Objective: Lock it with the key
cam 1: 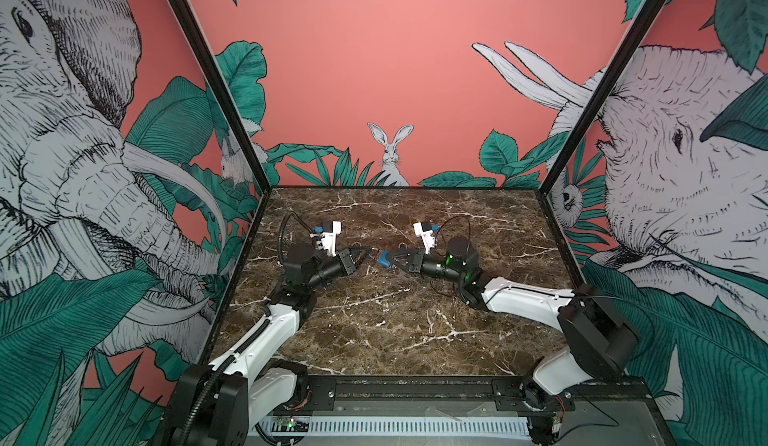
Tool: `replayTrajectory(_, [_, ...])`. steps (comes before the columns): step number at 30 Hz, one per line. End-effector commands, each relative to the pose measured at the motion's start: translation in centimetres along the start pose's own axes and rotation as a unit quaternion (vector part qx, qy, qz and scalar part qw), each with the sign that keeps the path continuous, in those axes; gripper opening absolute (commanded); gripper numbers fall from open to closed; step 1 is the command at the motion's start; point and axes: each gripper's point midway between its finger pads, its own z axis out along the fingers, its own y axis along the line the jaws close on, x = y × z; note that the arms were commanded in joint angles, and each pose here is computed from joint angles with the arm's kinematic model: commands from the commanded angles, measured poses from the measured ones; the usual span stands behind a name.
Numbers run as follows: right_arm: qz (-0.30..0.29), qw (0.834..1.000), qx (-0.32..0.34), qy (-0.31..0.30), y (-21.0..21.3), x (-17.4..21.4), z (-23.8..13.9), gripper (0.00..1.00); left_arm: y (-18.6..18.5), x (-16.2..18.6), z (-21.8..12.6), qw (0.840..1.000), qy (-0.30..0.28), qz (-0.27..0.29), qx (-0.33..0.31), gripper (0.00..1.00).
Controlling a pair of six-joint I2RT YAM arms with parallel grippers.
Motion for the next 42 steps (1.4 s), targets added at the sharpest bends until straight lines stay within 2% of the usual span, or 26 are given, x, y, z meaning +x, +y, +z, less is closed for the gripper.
replayTrajectory(1, [-0.031, 0.996, -0.065, -0.045, 4.3, -2.8, 0.4, 0.0, -1.6, 2.1, 0.2, 0.998, 0.04, 0.008, 0.045, 0.0])
replayTrajectory(7, [-0.029, 0.996, -0.074, -0.041, 4.8, -2.6, 0.9, 0.0, -1.9, 2.4, 0.3, 0.998, 0.044, 0.009, 0.049, 0.0])
replayTrajectory(16, [-0.052, 0.997, -0.047, -0.021, 4.3, -1.5, 2.2, 0.0, -3.7, 2.8, 1.0, 0.996, 0.054, 0.008, 0.068, 0.0])
replayTrajectory(25, [-0.044, 0.997, -0.052, -0.02, 3.4, -1.5, 3.6, 0.0, -4.4, 3.5, 0.7, 0.995, 0.058, 0.004, 0.075, 0.0])
replayTrajectory(32, [-0.064, 0.996, -0.051, -0.034, 3.5, -2.1, 3.9, 0.0, -5.4, 3.8, 0.3, 0.994, 0.066, 0.003, 0.084, 0.0])
replayTrajectory(38, [-0.034, 0.995, -0.093, -0.032, 5.4, -2.7, 4.4, 0.0, -5.0, 4.6, -0.1, 0.994, 0.07, 0.014, 0.08, 0.0])
replayTrajectory(42, [-0.037, 0.996, -0.074, -0.029, 4.9, -2.6, 4.5, 0.0, -5.1, 4.6, 0.1, 0.993, 0.07, 0.008, 0.091, 0.0])
